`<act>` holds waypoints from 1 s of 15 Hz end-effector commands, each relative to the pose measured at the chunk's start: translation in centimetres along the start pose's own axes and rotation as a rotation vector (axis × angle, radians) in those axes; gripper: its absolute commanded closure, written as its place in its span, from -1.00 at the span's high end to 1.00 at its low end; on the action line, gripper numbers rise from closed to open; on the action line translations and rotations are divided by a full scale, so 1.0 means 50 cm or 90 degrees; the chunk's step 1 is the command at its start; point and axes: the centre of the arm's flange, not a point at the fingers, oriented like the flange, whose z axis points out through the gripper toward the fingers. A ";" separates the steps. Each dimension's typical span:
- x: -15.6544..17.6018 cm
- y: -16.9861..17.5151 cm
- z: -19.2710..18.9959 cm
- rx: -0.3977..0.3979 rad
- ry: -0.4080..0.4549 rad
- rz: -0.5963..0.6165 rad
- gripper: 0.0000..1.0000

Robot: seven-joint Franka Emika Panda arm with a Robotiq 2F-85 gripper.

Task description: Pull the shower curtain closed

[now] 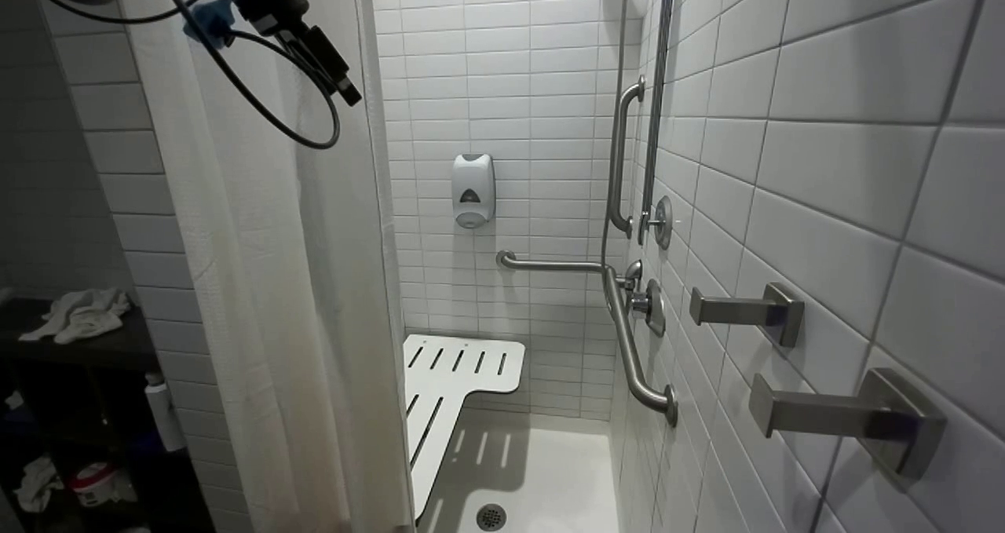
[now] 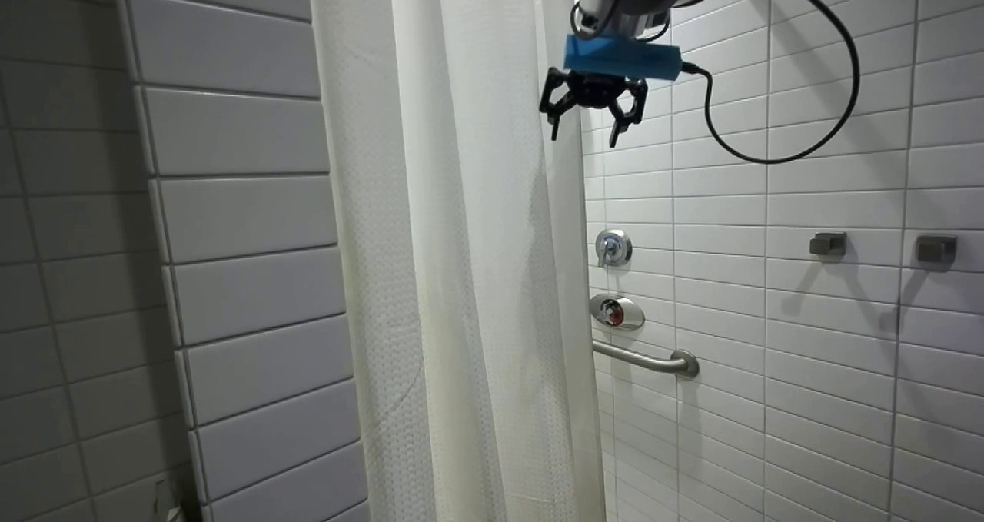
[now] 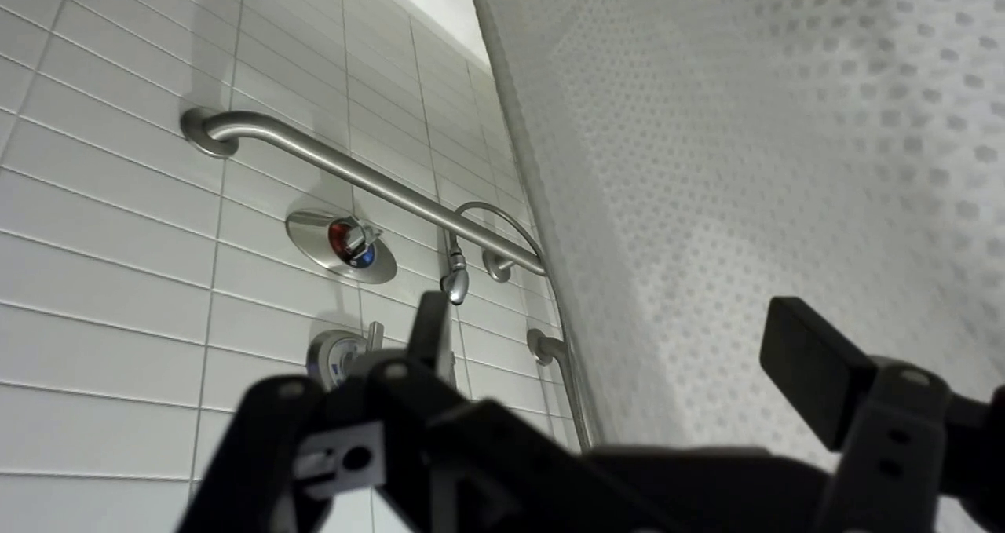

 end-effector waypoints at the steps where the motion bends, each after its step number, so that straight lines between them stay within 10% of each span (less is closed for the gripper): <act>1: -0.003 0.001 0.020 0.028 0.015 0.002 1.00; 4: -0.004 0.003 0.025 0.037 0.023 0.002 1.00; 5: -0.006 0.004 0.026 0.039 0.022 0.002 0.50; 15: -0.006 0.006 0.029 0.044 0.026 -0.009 -0.88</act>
